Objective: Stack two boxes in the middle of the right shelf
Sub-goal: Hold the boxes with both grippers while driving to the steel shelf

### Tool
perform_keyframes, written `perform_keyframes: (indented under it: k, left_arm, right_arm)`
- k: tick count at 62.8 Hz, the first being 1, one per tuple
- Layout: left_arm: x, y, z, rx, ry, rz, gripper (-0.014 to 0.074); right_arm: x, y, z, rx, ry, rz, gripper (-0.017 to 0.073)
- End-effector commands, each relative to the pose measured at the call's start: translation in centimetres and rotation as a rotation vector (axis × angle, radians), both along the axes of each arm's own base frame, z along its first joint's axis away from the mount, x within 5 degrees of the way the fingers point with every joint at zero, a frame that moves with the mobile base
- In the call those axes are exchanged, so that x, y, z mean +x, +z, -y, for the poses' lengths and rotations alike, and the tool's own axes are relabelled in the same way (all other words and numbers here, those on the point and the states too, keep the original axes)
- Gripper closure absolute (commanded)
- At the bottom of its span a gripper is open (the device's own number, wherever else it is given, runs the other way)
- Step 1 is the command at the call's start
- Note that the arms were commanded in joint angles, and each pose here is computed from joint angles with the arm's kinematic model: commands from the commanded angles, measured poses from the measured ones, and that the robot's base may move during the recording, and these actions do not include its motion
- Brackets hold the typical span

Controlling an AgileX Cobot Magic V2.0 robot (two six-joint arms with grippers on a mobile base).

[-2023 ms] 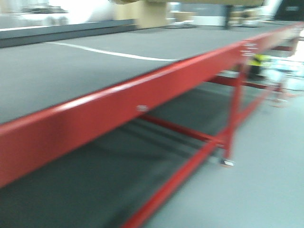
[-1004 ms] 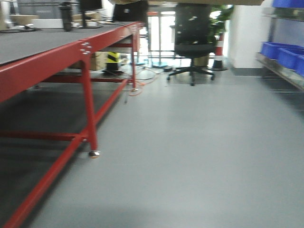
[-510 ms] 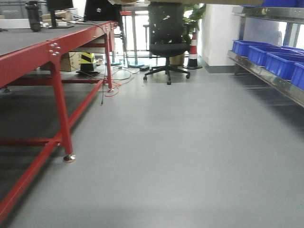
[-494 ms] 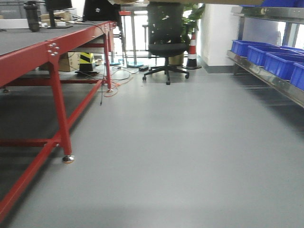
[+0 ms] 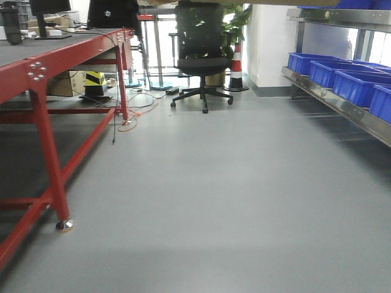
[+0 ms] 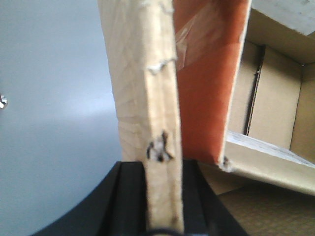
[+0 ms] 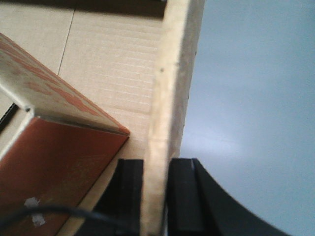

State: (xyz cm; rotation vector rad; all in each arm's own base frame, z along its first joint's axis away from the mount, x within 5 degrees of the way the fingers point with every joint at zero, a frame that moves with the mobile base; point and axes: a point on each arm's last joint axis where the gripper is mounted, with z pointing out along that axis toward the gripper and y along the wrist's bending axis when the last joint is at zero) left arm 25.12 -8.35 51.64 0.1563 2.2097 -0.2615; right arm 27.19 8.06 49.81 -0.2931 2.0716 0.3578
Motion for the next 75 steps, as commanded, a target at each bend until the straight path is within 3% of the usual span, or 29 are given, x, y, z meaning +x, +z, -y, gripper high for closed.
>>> perform_keyframes:
  k: [1,75]
  left_arm:
    - [-0.61,1.07,-0.22,-0.028,-0.001,0.062,0.0705]
    - [-0.59,1.08,-0.23,-0.027,0.0,0.064,0.0705]
  right_arm:
    - [0.2,0.84,0.66,-0.025,-0.038,0.084,0.0713]
    - [0.23,0.88,0.65,-0.022,-0.039,0.089,0.0713]
